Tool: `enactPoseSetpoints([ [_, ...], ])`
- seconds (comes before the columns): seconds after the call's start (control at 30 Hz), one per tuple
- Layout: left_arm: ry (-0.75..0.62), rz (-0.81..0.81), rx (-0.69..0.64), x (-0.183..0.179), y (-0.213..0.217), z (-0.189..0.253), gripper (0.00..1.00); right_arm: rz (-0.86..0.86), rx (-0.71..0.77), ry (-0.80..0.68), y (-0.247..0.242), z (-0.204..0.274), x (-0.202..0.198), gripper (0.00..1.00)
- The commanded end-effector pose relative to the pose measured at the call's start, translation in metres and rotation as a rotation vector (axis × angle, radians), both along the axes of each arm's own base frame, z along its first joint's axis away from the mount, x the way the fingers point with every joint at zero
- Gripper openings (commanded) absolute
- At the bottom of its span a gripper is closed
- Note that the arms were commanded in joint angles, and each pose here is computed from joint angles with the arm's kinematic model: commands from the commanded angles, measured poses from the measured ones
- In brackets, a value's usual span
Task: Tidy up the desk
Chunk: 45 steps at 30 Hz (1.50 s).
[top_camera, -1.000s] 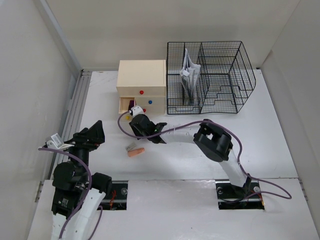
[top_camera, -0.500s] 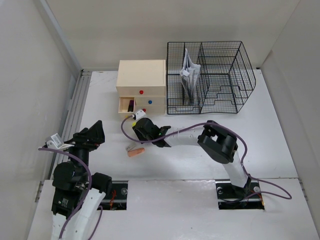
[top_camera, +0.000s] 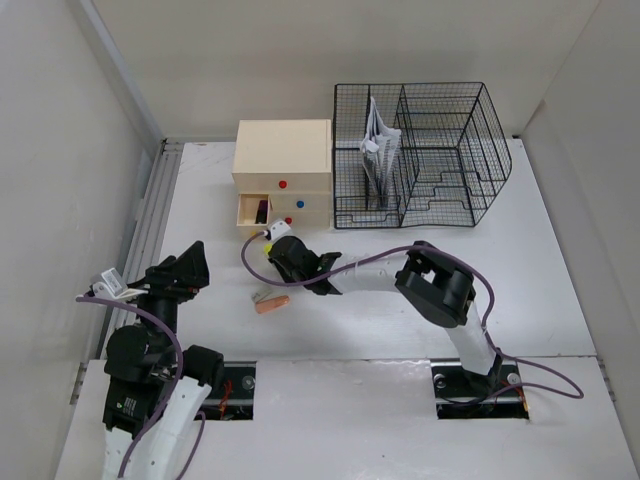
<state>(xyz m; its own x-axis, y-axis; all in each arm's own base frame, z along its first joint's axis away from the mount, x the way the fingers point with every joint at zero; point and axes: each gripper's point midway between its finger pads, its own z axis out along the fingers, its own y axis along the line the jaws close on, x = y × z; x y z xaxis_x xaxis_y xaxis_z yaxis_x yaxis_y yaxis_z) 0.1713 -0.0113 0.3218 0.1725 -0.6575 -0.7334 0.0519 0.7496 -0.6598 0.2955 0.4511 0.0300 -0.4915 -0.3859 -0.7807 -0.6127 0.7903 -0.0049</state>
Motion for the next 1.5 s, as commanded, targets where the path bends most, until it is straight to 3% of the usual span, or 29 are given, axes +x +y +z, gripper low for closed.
enactPoseSetpoints([
  [0.0,-0.051,0.004,-0.001,-0.006,0.003,0.014,0.99,0.016,-0.061,0.021,-0.009,-0.017,-0.010,0.15],
  [0.1,-0.051,0.004,-0.001,-0.006,0.003,0.014,0.99,0.016,-0.051,0.016,-0.008,-0.012,-0.010,0.00],
  [0.33,-0.050,0.013,-0.003,-0.006,0.005,0.014,0.99,0.042,-0.057,-0.030,-0.018,0.012,-0.011,0.00],
  [0.47,-0.050,0.013,-0.003,-0.006,0.005,0.014,0.99,0.116,-0.018,-0.087,-0.016,0.051,-0.014,0.00],
  [0.63,-0.059,0.013,-0.006,-0.007,0.005,0.016,0.99,0.403,0.013,-0.172,-0.006,0.101,-0.039,0.00],
  [0.87,-0.050,0.013,-0.003,-0.005,0.004,0.015,0.99,0.830,0.055,-0.168,0.024,0.139,-0.085,0.00],
  [0.97,-0.050,0.013,-0.003,-0.005,0.004,0.015,0.99,0.930,0.057,-0.164,0.031,0.152,-0.095,0.00],
  [1.3,-0.050,0.013,-0.003,-0.005,0.004,0.015,0.99,0.690,0.020,-0.369,0.036,0.231,-0.021,0.00],
  [1.47,-0.050,0.013,-0.003,-0.005,0.004,0.015,0.99,0.547,-0.019,-0.323,0.024,0.235,0.029,0.00],
])
